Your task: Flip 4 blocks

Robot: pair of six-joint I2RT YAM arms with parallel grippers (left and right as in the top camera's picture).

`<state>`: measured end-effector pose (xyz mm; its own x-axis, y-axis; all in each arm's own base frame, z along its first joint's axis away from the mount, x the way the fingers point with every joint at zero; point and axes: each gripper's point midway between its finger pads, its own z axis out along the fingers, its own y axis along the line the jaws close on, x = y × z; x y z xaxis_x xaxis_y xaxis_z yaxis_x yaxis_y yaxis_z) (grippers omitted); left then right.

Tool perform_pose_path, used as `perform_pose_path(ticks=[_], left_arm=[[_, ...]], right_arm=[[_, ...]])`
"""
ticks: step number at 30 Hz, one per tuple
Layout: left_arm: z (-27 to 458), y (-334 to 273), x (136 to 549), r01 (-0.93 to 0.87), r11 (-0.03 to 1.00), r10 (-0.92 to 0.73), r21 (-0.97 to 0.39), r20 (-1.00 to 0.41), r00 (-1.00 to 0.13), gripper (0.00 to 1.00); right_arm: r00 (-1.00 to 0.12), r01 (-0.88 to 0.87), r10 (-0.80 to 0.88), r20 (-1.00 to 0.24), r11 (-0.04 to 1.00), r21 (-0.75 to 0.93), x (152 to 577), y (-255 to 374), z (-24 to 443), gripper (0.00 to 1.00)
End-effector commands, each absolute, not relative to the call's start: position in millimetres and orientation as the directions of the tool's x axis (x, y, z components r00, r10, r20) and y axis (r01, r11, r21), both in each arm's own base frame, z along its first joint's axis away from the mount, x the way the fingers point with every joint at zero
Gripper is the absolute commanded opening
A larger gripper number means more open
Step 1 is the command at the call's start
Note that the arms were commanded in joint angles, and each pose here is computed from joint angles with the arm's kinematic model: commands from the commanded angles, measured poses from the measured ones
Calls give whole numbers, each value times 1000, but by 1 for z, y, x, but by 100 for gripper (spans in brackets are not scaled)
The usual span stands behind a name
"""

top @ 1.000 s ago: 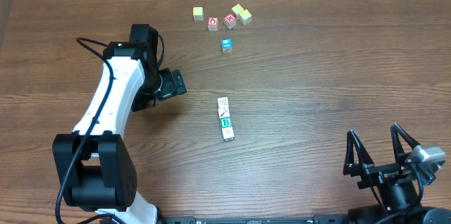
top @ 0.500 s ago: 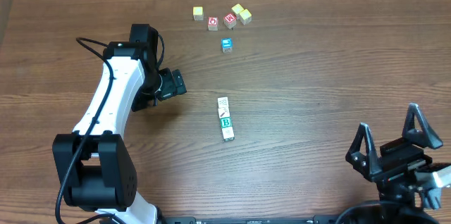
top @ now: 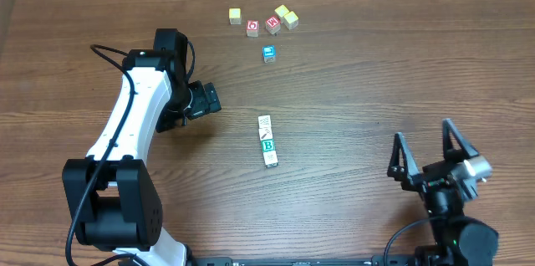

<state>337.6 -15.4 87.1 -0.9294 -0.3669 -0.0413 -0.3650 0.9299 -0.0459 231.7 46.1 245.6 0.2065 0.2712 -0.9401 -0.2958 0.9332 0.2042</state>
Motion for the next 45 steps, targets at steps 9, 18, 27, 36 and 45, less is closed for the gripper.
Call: perform_pose_path(ticks=[9, 18, 27, 36, 45], left_arm=[[92, -16, 341, -345, 937, -348, -52, -59, -936, 100], [92, -16, 341, -345, 937, -348, -52, -59, -936, 100], [92, -16, 341, -345, 937, -348, -52, -59, -936, 100], [92, -16, 341, -345, 937, -348, -52, -59, -936, 100], [100, -16, 341, -344, 937, -348, -61, -82, -934, 100]], right_arm=[[-69, -229, 241, -968, 941, 251, 241, 46, 173, 100], [-69, -228, 241, -968, 941, 251, 241, 46, 173, 100], [-69, -228, 241, -968, 941, 251, 241, 46, 173, 100], [-70, -228, 241, -968, 941, 251, 242, 46, 173, 100], [-70, -228, 241, -968, 941, 251, 242, 46, 173, 100]])
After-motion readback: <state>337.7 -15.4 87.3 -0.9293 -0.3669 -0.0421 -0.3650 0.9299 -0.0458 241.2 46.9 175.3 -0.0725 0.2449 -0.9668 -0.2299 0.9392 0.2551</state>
